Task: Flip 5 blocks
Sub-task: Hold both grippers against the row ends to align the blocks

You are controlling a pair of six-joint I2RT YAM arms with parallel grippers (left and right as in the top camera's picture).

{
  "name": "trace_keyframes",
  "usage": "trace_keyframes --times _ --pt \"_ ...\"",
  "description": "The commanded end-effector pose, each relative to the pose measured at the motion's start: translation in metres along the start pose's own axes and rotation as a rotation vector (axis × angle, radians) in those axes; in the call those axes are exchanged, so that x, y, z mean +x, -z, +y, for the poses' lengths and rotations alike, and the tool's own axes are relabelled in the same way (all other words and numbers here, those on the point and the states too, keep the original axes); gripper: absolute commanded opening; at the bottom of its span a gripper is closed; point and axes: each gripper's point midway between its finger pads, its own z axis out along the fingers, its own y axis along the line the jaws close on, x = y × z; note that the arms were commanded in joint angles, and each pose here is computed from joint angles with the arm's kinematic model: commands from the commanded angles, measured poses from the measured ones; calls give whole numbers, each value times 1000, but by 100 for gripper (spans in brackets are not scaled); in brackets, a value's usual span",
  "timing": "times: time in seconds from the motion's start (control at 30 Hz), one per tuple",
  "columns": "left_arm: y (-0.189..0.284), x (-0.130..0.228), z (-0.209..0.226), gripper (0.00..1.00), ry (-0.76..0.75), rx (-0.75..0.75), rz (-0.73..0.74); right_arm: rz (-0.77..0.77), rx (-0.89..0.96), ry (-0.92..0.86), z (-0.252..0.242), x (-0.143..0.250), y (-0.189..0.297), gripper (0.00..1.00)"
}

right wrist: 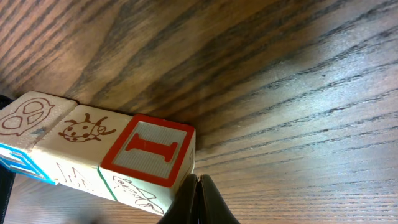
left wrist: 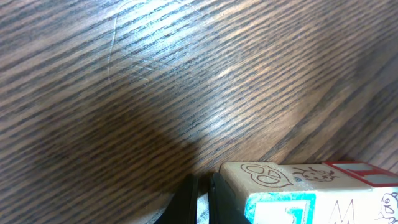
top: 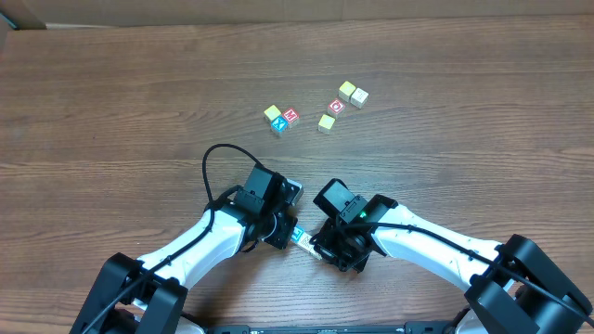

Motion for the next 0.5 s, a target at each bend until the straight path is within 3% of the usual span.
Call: trace_keyframes --times 0.0,0.47 --pt "-10 22 9 4 -33 -43 79 -4 -24 -3 9 1 1 4" --pt "-10 21 12 4 -123 -58 79 -25 -22 -29 9 -3 1 4"
